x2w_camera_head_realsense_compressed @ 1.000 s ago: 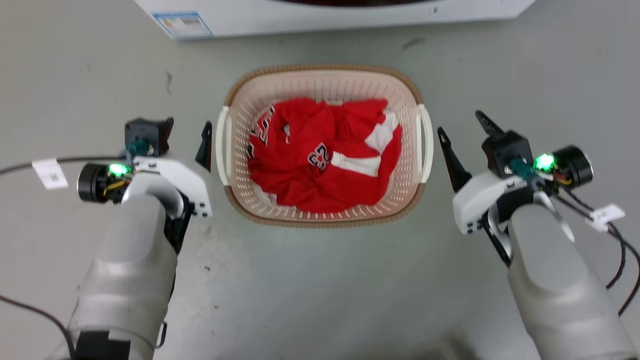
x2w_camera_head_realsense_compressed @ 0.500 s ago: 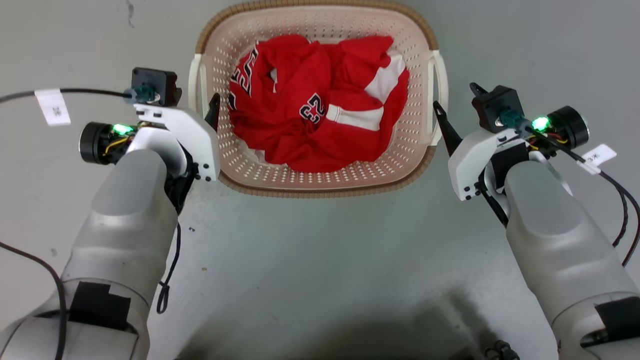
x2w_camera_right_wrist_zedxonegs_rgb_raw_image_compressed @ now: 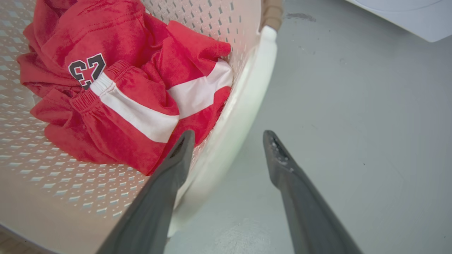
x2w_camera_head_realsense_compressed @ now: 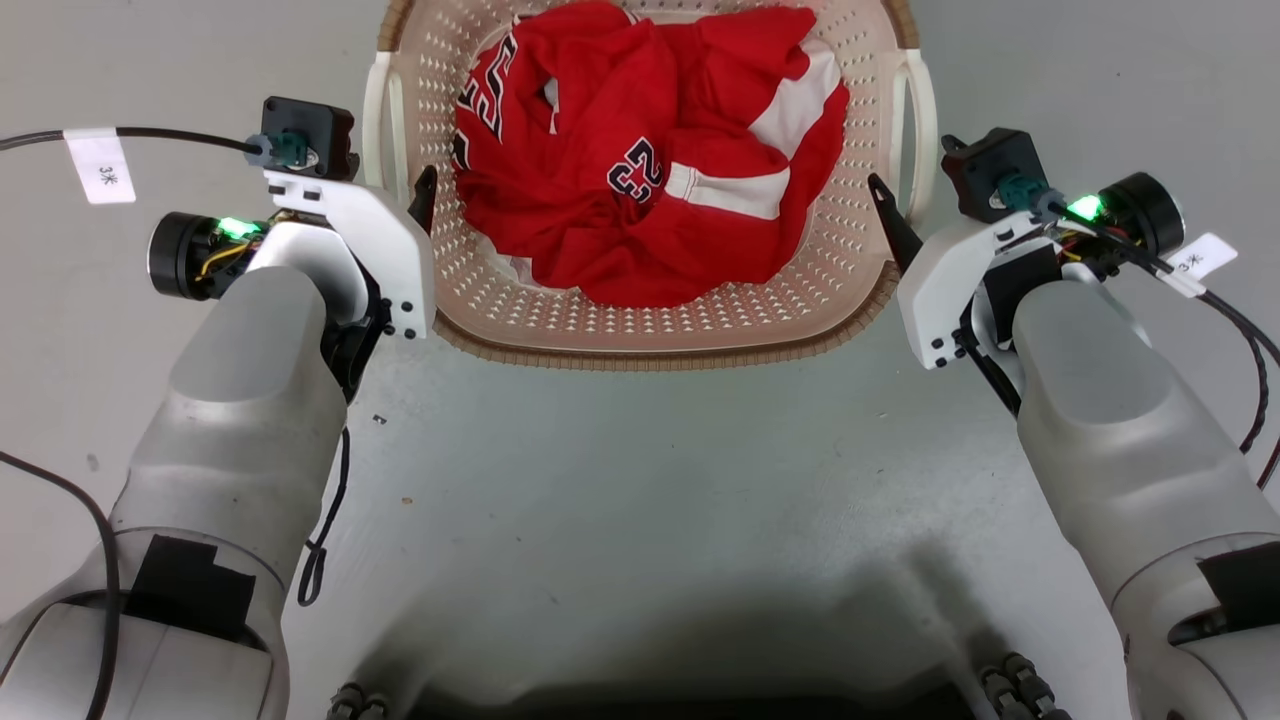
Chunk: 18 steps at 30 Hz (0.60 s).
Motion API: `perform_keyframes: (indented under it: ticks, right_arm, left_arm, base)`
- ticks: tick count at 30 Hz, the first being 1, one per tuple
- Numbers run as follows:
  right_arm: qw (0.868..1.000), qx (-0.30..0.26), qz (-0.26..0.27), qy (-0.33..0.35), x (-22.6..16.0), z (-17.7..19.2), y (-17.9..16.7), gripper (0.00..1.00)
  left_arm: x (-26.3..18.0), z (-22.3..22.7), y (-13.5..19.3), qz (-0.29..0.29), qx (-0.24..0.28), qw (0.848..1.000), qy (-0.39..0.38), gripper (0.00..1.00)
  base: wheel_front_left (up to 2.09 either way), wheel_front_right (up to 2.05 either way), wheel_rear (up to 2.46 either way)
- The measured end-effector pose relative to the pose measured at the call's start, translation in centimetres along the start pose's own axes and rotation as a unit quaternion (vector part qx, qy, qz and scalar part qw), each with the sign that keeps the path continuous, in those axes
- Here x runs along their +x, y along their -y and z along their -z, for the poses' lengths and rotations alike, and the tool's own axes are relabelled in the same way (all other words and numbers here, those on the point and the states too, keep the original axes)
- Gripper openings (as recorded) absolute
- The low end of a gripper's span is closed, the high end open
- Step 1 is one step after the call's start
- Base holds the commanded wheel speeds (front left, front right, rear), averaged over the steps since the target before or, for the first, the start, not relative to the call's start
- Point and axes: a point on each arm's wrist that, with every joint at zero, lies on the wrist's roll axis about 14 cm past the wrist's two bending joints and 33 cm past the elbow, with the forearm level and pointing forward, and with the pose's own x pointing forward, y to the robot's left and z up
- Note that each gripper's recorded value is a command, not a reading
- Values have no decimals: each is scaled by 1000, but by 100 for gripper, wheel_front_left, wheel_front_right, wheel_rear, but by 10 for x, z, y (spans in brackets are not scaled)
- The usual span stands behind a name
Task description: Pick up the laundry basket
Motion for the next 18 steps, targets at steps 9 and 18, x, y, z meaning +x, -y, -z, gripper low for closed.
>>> perform_keyframes:
  ticks: [9, 18]
  right_arm:
    - [1000, -1, -14, -22, 9, 9, -10, 0]
    - [1000, 3, -11, -20, 4, 0, -9, 0]
  left_arm:
    - [7, 15, 13, 19, 4, 999, -35, 0]
    - [-2, 7, 18, 25, 1, 999, -31, 0]
  base:
    - [0, 0, 0]
    - [0, 0, 0]
